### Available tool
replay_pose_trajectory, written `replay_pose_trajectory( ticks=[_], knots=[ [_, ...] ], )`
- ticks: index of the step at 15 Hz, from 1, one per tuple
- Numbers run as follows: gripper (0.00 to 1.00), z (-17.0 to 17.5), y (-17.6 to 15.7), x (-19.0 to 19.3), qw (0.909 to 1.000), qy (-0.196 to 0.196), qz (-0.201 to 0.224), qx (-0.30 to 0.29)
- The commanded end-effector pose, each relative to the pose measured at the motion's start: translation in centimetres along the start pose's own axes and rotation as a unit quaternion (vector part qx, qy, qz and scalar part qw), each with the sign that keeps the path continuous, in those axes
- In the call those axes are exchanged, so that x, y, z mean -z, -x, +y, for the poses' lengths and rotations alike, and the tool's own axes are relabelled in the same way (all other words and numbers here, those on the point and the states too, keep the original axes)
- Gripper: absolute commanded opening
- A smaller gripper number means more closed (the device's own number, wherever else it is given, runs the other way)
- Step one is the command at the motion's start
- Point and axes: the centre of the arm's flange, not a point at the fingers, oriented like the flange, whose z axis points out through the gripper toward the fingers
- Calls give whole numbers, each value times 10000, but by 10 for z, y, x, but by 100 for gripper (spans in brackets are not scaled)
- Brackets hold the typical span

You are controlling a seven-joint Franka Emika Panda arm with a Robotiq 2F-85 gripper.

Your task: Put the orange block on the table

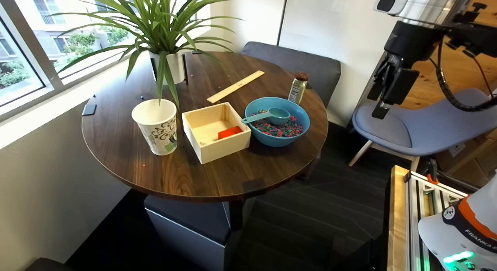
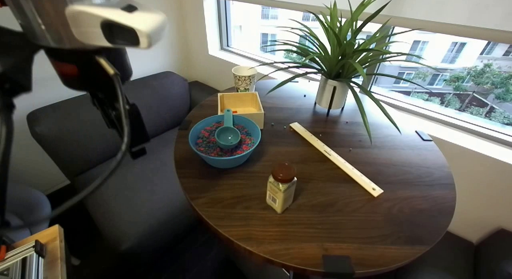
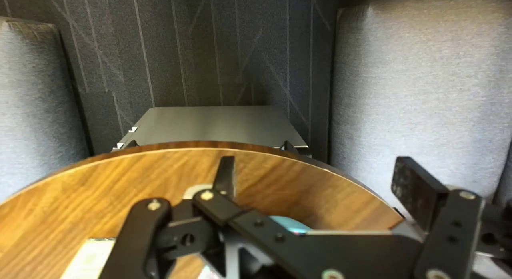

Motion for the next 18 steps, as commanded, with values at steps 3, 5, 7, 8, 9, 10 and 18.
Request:
replay_pose_trajectory(
  ticks=[3, 5, 7, 8, 9, 10, 18],
  knots=[
    [100, -80, -19, 14, 9986, -26, 415, -327],
    [100, -105, -29, 13, 9980, -26, 449, -443],
    [100, -104, -35, 10, 9980, -49, 400, -496],
    [100, -101, -37, 9, 9979, -61, 386, -521],
    [100, -100, -39, 9, 9978, -66, 380, -536],
    [100, -110, -51, 7, 9950, 95, 408, -911],
    [100, -200, -173, -6, 9767, 1282, 796, -1525]
  ],
)
